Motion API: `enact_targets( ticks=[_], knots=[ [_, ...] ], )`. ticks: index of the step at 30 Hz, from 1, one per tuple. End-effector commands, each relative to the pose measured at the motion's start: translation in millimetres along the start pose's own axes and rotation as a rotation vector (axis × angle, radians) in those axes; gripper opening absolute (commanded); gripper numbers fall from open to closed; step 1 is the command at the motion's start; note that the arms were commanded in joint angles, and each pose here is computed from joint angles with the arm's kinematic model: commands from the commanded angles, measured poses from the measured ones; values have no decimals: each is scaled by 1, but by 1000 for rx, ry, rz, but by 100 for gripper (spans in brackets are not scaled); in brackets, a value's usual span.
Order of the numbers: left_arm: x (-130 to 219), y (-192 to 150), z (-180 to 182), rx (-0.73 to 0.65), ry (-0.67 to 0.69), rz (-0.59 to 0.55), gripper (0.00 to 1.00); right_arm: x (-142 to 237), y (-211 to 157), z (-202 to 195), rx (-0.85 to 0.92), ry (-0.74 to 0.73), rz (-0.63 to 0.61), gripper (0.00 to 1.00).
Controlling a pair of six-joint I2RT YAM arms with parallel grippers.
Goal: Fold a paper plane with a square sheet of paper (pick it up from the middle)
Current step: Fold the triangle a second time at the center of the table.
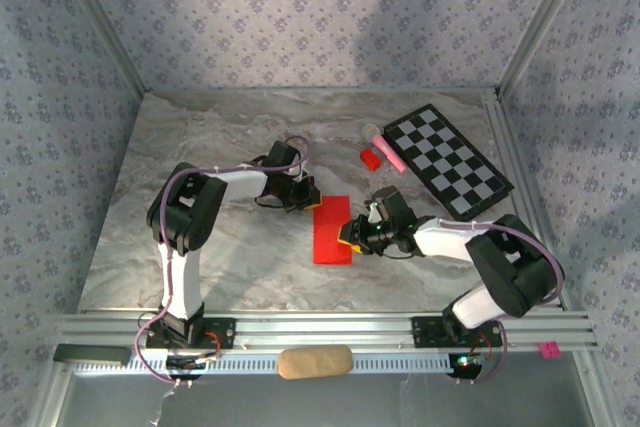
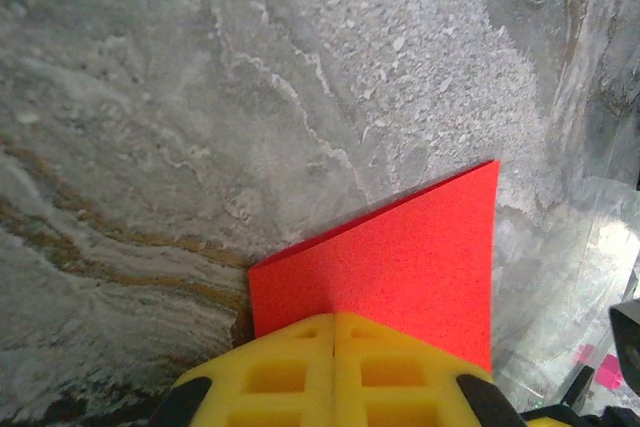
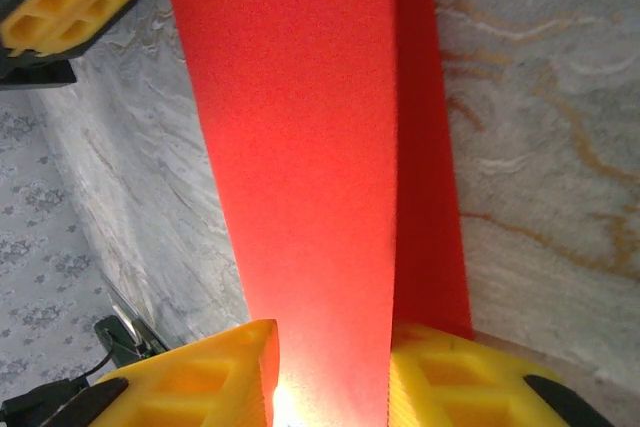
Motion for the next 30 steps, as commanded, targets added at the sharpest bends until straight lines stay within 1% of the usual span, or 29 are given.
enact_targets(
  ticks=[1, 3, 5, 6, 7, 9, 11, 16, 22, 27, 30],
  knots=[
    [-1, 3, -6, -19, -9, 19, 2, -2, 5, 7, 44, 47, 9, 28],
    [2, 3, -9, -25, -13, 14, 4, -2, 7, 5, 46, 35, 3, 24],
    [8, 3, -13, -31, -12, 0, 9, -1, 8, 3, 46, 31, -6, 21],
    [12, 4, -15, -34, -9, -11, 14, 0, 10, 2, 46, 36, -7, 18],
    [15, 5, -19, -39, -9, -21, 21, 0, 11, 2, 48, 41, -6, 14],
    [22, 5, -25, -48, -12, -45, 28, 0, 13, 4, 54, 49, -2, 10],
    [31, 4, -31, -72, -7, -80, 42, 0, 16, 5, 55, 43, -16, 8],
    [58, -5, -43, -138, 23, -168, 57, -1, 23, 7, 35, 42, -47, 8],
    [91, -27, -43, -225, 78, -309, 57, 0, 25, 8, 4, 55, -75, 8],
    [117, -54, -43, -321, 76, -430, 55, -1, 22, 9, 10, 63, -71, 9],
    [131, -67, -37, -343, 73, -472, 54, -2, 20, 9, 19, 66, -64, 11]
  ],
)
Point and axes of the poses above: each hand's point on the last joint's axis, 136 mm out from that joint toward the fingers, its own x axis back along the fingers, its own z axis along the line the jaws close on, y = z × x, the point moved 5 cm from there along x, back along the fingers, and after that the axes turned 9 degrees about x, right-handed, at the moved point
